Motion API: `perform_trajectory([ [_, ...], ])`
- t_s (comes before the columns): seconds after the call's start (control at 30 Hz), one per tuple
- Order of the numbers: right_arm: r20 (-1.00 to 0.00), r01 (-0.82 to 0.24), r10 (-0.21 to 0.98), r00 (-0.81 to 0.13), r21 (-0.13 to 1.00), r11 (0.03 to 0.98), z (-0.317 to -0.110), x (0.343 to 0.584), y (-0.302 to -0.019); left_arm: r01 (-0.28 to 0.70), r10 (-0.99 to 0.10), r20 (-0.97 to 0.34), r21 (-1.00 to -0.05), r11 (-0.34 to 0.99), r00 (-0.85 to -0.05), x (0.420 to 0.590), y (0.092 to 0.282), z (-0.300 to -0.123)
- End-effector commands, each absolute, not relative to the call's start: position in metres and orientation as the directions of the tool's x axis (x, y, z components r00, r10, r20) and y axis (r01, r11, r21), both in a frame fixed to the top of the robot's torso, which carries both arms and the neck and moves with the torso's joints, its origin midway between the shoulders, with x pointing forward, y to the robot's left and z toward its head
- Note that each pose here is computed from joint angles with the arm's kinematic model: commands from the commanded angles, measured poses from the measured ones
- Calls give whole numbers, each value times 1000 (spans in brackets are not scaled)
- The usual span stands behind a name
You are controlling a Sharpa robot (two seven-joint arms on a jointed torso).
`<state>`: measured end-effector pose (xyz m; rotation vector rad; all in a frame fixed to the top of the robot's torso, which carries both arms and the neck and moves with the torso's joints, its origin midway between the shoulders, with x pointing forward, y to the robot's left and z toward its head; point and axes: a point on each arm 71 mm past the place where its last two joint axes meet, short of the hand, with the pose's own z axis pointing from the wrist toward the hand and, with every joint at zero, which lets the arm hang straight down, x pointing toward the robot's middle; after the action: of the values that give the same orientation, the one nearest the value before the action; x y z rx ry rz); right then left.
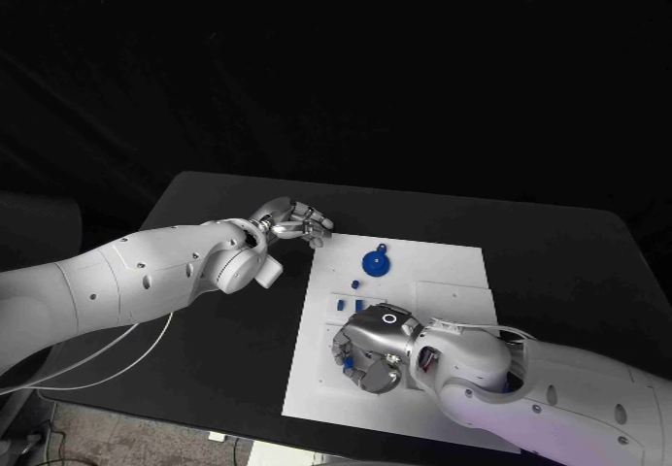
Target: Assemble the parts on the task board
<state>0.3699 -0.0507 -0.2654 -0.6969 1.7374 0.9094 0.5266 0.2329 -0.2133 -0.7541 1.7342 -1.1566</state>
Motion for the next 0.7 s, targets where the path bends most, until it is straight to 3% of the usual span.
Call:
perform_trajectory([
  [0.03, -923, -798, -76, -377, 281, 533, -274, 365, -51, -8, -840, -332, -929, 371, -429, 526, 231, -213],
  [0.7, -928, -773, 1, -372, 311, 552, -272, 370, -57, -11, -840, -332, -928, 373, -429, 526, 232, -213],
])
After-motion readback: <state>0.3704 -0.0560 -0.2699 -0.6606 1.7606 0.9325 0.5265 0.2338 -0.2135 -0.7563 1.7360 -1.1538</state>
